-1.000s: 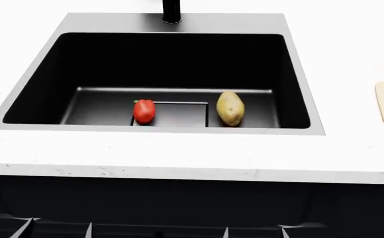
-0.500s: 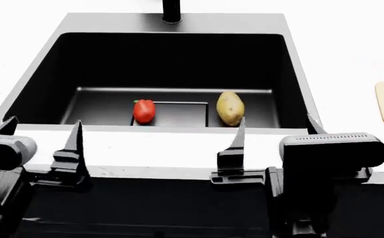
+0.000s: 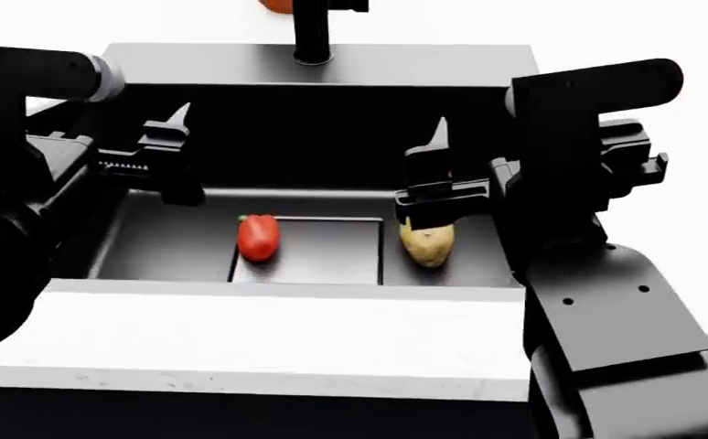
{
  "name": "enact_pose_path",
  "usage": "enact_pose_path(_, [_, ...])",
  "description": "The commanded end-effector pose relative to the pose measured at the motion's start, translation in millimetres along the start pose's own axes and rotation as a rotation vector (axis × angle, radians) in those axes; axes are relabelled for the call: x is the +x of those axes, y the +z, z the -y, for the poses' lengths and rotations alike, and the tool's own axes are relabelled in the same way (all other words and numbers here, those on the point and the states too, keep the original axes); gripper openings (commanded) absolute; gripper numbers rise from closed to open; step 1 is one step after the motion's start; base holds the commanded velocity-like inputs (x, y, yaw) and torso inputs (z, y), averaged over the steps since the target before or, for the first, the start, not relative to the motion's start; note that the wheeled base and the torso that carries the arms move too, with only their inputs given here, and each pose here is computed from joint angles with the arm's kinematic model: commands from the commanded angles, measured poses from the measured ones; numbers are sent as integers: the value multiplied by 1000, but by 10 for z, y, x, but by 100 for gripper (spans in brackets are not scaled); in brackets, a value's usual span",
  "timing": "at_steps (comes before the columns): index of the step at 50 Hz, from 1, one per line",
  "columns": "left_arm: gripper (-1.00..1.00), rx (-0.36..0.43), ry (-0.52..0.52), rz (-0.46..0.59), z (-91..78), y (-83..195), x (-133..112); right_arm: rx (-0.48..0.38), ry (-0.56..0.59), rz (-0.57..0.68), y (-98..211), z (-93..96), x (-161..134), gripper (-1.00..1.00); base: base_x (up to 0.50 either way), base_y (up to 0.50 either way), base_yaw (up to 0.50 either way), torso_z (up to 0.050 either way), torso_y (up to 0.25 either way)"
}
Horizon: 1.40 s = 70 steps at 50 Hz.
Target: Pick the vegetables from the sink and place them on the cutting board.
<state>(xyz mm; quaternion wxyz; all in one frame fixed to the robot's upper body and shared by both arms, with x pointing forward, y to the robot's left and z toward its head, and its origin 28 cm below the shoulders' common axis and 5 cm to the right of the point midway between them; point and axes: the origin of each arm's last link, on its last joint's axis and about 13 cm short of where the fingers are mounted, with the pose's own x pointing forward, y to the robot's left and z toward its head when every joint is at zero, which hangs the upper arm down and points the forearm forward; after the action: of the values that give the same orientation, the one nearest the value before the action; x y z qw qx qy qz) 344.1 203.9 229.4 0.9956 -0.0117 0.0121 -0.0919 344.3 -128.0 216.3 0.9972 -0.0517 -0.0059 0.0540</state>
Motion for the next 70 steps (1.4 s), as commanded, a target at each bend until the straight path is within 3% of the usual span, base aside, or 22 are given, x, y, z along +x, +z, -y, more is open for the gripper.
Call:
enact_pose_path(1, [100,5,-10,-59,-33,-78,93,1,12,-49,-48,40,85,100,500,0,0,0,0])
enact_pose_path(33, [100,21,6,-90,-121,-172,67,16,48,-112,-95,68,79,100,500,0,0,0,1])
enact_pose_path(49, [100,25,4,-115,-154,-265,22,-35,84,-174,-170,2,52,100,363,0,0,0,1])
enact_pose_path(61, [100,26,-17,-174,-111,-498,-35,-67,177,-327,-441,-188,-149,100,4,0,0,0,1])
enact_pose_path(70, [100,22,-27,-218,-100,-681,-53,-38,180,-426,-659,-240,-156,100,0,0,0,0,0])
